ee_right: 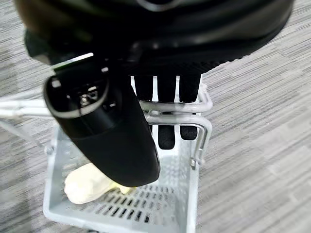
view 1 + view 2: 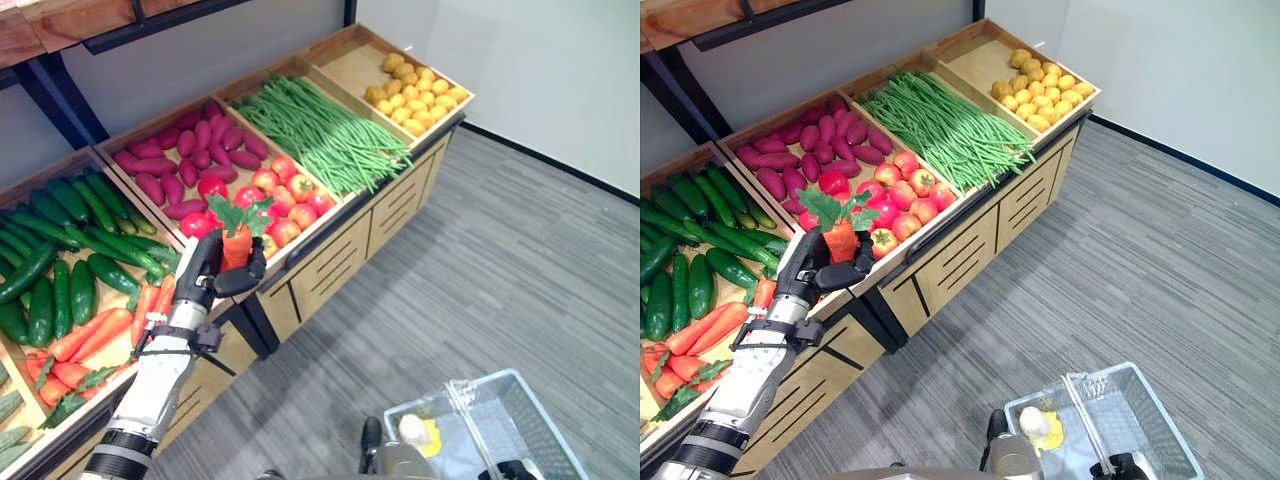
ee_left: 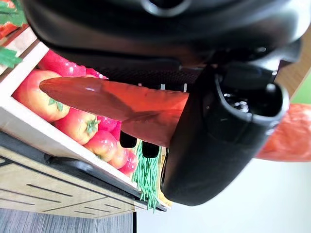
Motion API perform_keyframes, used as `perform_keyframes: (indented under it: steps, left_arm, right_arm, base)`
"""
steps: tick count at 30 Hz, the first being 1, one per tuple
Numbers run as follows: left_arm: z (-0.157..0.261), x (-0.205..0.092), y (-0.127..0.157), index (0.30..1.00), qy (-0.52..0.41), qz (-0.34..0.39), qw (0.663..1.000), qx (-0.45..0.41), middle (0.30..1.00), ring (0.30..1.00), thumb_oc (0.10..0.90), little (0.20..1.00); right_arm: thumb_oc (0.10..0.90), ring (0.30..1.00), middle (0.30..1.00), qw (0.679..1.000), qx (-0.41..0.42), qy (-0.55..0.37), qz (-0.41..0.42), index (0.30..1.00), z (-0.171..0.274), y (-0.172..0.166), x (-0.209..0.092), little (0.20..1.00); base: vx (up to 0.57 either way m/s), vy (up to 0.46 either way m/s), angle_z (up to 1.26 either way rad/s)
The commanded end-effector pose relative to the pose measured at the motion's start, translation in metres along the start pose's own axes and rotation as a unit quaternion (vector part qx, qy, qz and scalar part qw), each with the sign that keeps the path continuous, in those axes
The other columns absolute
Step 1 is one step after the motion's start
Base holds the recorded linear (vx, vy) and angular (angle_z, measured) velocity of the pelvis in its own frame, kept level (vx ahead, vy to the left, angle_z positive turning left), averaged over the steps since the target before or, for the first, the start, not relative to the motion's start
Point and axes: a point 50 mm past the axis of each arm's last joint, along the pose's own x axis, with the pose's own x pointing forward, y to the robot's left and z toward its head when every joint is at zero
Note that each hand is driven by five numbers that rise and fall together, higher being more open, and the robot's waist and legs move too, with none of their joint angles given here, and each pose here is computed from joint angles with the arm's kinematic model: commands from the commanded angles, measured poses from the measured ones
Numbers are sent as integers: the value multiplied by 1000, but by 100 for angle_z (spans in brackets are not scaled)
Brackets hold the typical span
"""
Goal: Get the vegetables into the basket
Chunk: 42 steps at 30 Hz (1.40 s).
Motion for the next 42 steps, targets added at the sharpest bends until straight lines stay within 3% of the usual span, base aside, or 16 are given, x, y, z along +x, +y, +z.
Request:
perform_keyframes:
  steps: [1,7,13,26,42]
  left_arm:
    - [67,19,-1,300,-172,-3,985,-13,300,300,400,300]
    - [69,14,-1,300,-179,-5,984,6,300,300,400,300]
    - [75,12,-2,300,-191,-31,981,20,300,300,400,300]
    - [76,13,7,300,-189,-15,982,22,300,300,400,300]
    - [69,12,4,300,-174,-20,984,18,300,300,400,300]
  right_arm:
    - [400,300,300,997,-2,-5,-71,300,3,-43,4,300]
    - [400,300,300,996,-18,1,-89,300,1,-56,4,300]
    - [400,300,300,997,-3,7,-71,300,-1,-44,4,300]
    - [400,300,300,998,6,-9,-56,300,17,-28,7,300]
    - [400,300,300,998,23,8,-62,300,2,-29,4,300]
  base:
    - [-25,69,-46]
    - [113,126,-64]
    - [44,296,-52]
    - [-70,161,-63]
    - [17,-127,-29]
